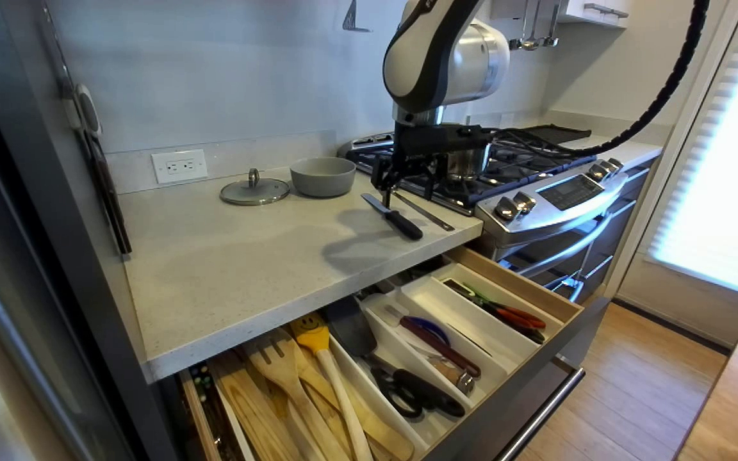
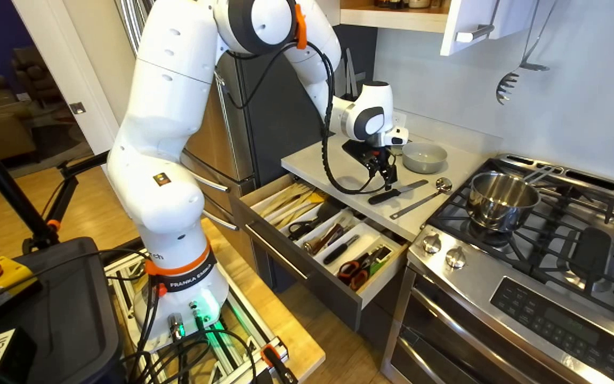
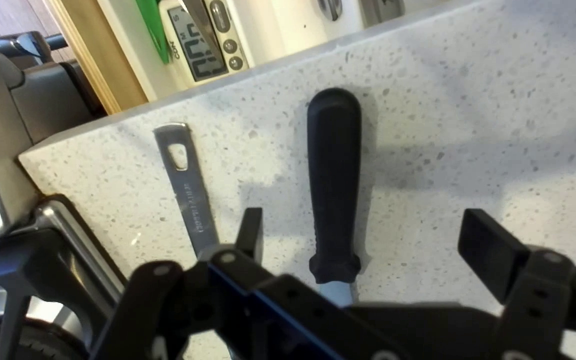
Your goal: Put the spatulas on the counter in the open drawer.
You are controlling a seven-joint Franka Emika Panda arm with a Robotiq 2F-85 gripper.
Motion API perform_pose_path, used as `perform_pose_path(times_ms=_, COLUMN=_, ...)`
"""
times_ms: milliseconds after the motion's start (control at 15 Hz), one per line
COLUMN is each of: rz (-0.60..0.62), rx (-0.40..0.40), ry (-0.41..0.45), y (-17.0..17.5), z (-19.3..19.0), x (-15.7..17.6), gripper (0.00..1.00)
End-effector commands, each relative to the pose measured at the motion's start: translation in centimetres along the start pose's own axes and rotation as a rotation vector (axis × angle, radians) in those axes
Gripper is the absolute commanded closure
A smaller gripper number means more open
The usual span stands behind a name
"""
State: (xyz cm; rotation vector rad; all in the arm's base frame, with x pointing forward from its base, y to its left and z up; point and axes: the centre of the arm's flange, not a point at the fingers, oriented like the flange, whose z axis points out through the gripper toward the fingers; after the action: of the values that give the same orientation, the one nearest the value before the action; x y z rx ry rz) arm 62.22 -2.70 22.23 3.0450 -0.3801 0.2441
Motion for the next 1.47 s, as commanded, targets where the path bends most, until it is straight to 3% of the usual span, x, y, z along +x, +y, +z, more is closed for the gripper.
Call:
perform_pose_path(times_ms=0, rz=0.025, rx=-0.026, ry=0.002, y=-1.0, z=3.0, x=2.6, gripper=0.0)
perform_pose_path(times_ms=467, rz=0.039, rx=-0.047, ry=-0.002, y=-1.9, z=6.4, x=3.8, gripper=0.0)
perform_pose_path(times_ms=533, rz=0.037, rx=-0.051, ry=-0.005, y=-1.9, z=6.8, x=3.7, gripper=0.23)
perform_pose_path(times_ms=667, rz=0.035, rx=-0.062, ry=-0.009, y=-1.8, z=7.4, x=3.7, gripper=0.32)
perform_pose_path(times_ms=1200, rz=0.008, rx=-0.039, ry=-0.041, y=-1.6, z=4.2, x=1.9, gripper=0.95)
perform_pose_path(times_ms=1400, rz=-0.007, rx=-0.031, ry=-0.055, y=-0.8, z=2.1, x=0.1, gripper=0.93)
